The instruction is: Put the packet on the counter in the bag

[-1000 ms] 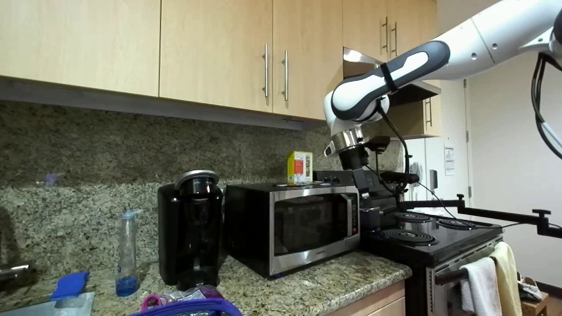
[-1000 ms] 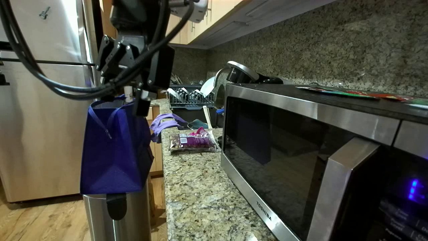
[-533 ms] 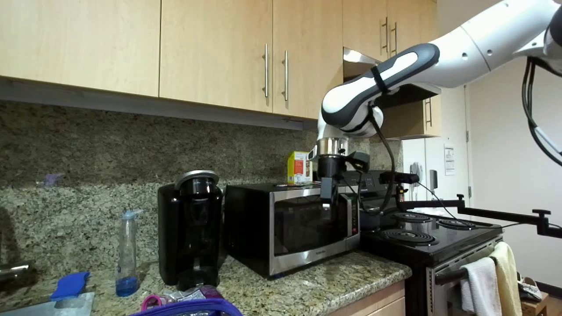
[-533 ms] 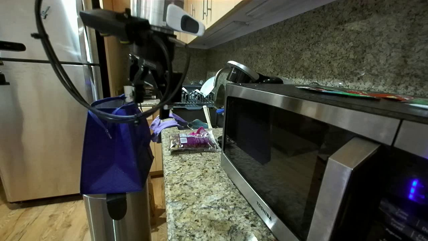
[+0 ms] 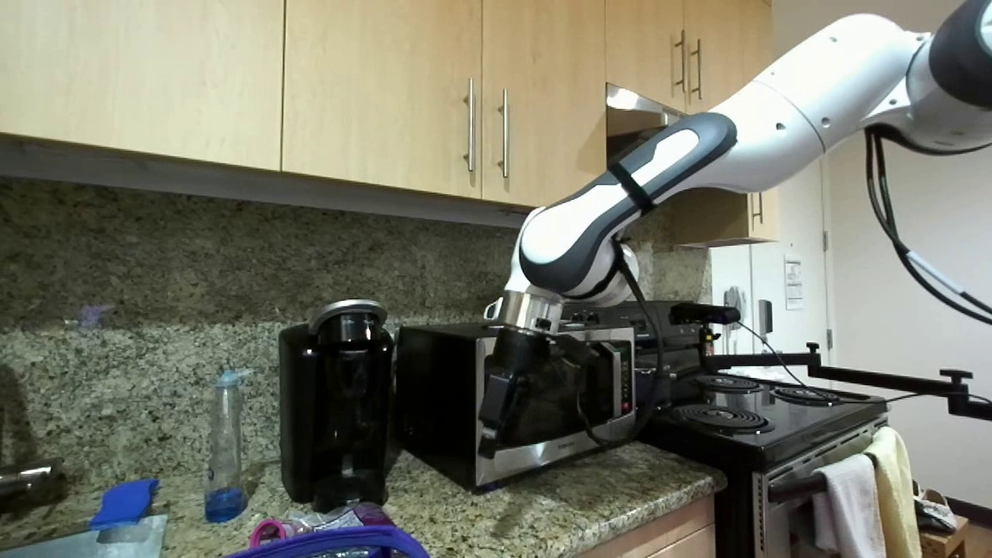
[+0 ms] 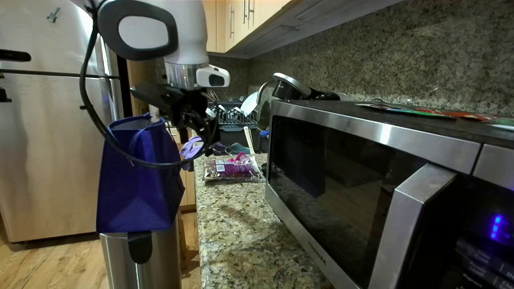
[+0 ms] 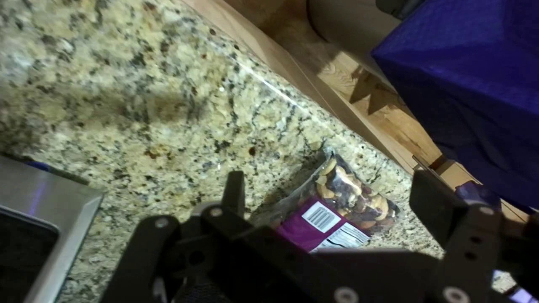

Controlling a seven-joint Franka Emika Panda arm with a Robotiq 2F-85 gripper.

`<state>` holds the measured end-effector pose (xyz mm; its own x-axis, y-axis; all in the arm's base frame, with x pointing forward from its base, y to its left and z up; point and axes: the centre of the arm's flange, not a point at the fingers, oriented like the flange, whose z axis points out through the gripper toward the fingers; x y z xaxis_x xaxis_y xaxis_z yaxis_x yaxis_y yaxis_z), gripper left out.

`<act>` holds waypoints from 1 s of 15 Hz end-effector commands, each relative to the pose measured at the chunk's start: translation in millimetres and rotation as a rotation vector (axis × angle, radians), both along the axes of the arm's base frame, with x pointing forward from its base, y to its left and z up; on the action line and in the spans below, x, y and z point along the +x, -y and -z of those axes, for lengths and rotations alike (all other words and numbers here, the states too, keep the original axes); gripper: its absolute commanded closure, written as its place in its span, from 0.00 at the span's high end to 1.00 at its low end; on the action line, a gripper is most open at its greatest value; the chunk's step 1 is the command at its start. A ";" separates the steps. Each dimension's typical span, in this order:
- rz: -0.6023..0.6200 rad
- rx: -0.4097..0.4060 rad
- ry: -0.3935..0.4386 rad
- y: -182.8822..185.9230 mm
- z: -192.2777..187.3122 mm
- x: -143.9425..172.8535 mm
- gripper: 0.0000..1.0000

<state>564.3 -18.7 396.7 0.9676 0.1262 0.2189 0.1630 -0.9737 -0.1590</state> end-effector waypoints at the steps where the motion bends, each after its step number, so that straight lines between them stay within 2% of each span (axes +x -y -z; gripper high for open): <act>1: -0.027 -0.068 0.018 -63.0 11.0 21.6 1.00; 3: -0.066 -0.088 0.004 -91.3 13.4 28.2 1.00; 4: -0.057 -0.065 0.009 -73.2 14.1 13.5 1.00; 6: -0.077 -0.071 0.008 -94.3 16.2 18.1 1.00; 10: -0.070 -0.073 0.009 -90.3 16.4 21.5 1.00; 15: 0.125 -0.138 -0.052 -139.6 -0.5 38.9 1.00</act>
